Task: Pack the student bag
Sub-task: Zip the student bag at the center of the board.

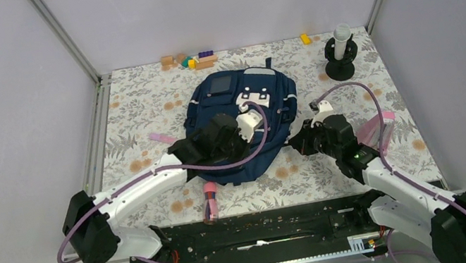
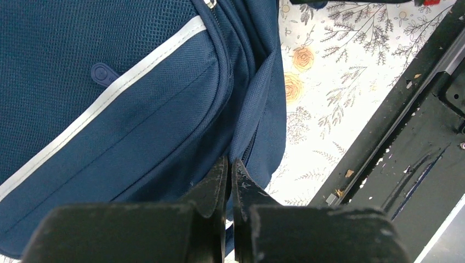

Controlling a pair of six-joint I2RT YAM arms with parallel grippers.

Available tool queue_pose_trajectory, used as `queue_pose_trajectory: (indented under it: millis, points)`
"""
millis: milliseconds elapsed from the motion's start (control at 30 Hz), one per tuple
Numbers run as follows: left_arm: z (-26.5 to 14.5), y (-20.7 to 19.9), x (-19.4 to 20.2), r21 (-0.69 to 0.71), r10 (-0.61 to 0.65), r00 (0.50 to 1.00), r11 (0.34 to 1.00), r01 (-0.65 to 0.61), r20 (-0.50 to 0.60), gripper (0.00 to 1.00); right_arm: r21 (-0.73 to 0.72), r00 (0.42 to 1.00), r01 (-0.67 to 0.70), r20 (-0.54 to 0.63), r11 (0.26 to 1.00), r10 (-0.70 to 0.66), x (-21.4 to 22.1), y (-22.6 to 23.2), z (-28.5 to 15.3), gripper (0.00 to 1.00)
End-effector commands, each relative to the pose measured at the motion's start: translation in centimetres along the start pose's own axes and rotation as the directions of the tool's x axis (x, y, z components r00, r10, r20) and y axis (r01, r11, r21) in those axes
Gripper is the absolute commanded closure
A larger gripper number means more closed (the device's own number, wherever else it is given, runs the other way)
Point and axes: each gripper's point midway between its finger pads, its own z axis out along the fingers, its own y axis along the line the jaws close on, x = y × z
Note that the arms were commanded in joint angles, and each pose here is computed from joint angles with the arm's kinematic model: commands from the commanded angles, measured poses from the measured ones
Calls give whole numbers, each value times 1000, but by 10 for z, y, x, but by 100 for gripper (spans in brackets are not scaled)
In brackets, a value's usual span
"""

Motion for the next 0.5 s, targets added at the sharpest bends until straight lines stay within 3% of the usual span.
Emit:
queue_pose_trajectory:
  millis: [0, 467]
  points:
    - [-32, 39, -12, -156, 5, 998, 988, 5, 61, 100, 224, 994, 55, 81, 973, -75, -31, -41, 3, 100]
    - [-37, 43, -11, -162, -2, 997, 987, 14, 73, 100, 316, 990, 92, 72, 944, -121, -54, -67, 24, 100]
